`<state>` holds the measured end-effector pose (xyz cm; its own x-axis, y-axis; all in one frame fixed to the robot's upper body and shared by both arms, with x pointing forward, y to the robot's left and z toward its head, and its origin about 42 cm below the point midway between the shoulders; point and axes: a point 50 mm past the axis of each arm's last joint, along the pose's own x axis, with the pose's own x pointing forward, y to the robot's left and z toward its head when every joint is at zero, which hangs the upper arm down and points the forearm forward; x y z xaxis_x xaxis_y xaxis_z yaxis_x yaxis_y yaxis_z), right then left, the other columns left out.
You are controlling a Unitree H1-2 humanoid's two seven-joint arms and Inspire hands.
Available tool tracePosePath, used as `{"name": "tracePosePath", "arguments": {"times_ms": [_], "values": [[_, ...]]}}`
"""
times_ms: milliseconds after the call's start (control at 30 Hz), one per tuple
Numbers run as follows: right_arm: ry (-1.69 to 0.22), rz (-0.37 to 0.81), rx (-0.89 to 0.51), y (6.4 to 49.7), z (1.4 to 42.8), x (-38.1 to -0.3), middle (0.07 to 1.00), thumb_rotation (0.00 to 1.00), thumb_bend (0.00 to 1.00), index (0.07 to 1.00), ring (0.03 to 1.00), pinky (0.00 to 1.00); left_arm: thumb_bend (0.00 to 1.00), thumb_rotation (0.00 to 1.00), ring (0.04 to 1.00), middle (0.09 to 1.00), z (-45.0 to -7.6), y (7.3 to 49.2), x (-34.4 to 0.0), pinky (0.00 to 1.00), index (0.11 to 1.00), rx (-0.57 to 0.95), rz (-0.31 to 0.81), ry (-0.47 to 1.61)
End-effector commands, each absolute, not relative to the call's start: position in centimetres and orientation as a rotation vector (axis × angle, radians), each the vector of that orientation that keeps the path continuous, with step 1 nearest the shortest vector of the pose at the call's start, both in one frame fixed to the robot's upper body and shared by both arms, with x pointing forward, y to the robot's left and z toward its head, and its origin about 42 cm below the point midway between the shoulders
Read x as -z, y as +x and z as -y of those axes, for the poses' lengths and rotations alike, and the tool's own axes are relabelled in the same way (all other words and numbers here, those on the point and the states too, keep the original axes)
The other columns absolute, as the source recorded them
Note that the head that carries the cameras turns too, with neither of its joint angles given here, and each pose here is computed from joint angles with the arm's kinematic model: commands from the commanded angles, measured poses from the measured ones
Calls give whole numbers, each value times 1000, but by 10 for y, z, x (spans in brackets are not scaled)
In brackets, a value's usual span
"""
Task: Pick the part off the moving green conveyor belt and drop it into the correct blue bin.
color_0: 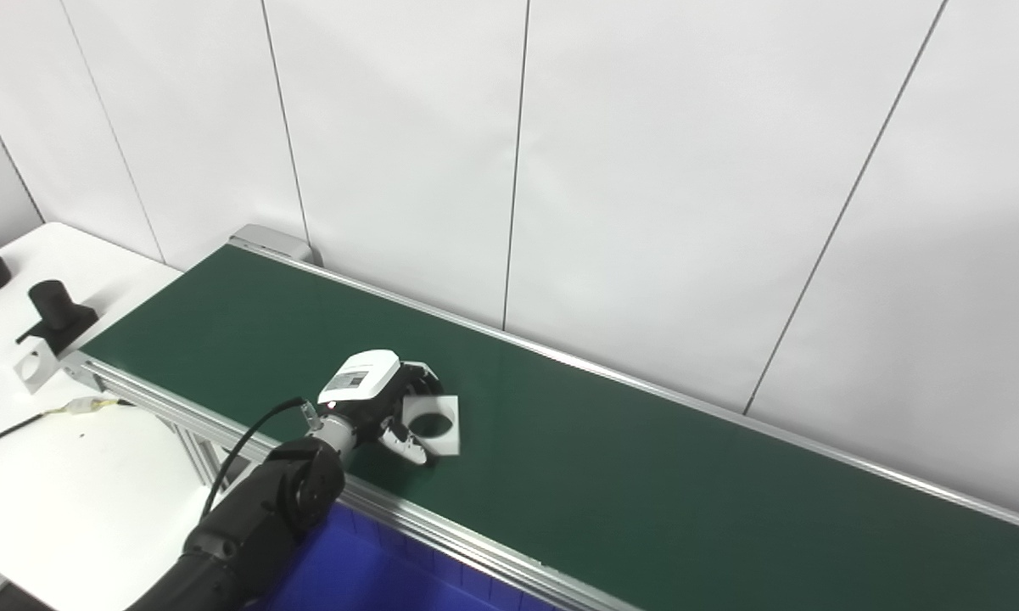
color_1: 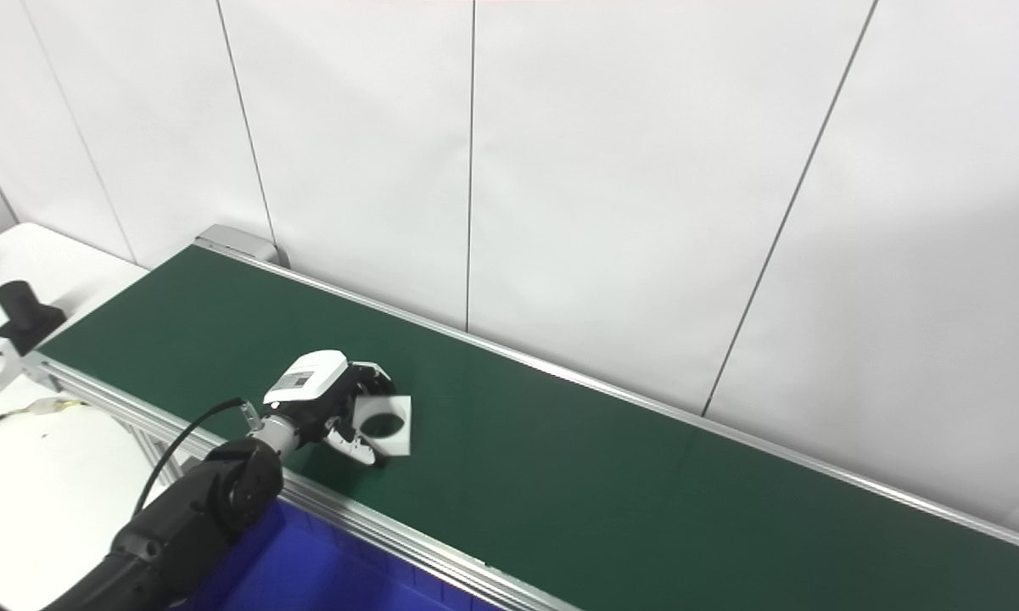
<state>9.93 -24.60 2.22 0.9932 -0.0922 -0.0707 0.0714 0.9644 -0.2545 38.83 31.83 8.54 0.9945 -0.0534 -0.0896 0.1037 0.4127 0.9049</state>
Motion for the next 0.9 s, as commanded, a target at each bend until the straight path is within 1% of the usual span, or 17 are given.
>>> {"name": "tracePosePath", "arguments": {"times_ms": [0,33,100,200,267,367,400,500,600,633,667,733,767,867], "values": [[-239,-5,81,100,244,-33,890,27,578,899,868,830,516,0,480,465,-305,402,-102,398,530,84,34,1118],[-242,-2,81,100,243,-34,891,23,578,898,870,832,514,0,470,458,-302,402,-101,386,532,92,29,1115],[-245,3,81,101,242,-34,882,3,574,895,859,824,515,0,485,466,-300,402,-100,399,519,106,21,1114],[-234,3,83,101,241,-34,880,13,574,896,858,820,517,0,493,470,-298,403,-100,410,513,129,-6,1120],[-220,2,86,101,240,-34,886,5,572,899,869,831,518,0,516,483,-299,402,-100,436,503,136,-23,1119],[-225,3,85,101,239,-34,885,9,570,901,869,831,518,0,515,481,-301,401,-101,432,504,136,-26,1118],[-228,3,85,101,239,-34,878,24,572,898,862,820,517,0,511,478,-301,400,-102,427,507,135,-22,1117],[-220,4,81,100,238,-35,878,27,570,899,861,827,517,0,508,476,-306,392,-113,423,511,112,47,1073],[-212,7,74,98,236,-38,882,53,566,902,864,835,514,0,490,462,-309,381,-127,405,523,98,158,997],[-208,10,68,98,236,-39,882,71,567,901,862,828,513,0,476,454,-309,377,-132,394,529,94,192,974],[-204,12,64,98,235,-39,884,91,571,892,860,815,511,0,439,437,-309,373,-137,361,536,91,214,957],[-209,16,60,98,235,-40,868,160,601,862,832,771,509,0,412,426,-308,364,-149,338,541,89,258,925],[-206,18,57,99,234,-40,866,168,605,859,829,767,509,0,411,425,-308,359,-154,338,541,87,275,899],[-196,27,51,99,231,-43,844,234,653,840,803,735,511,0,442,439,-305,348,-166,379,540,83,311,848]]}}
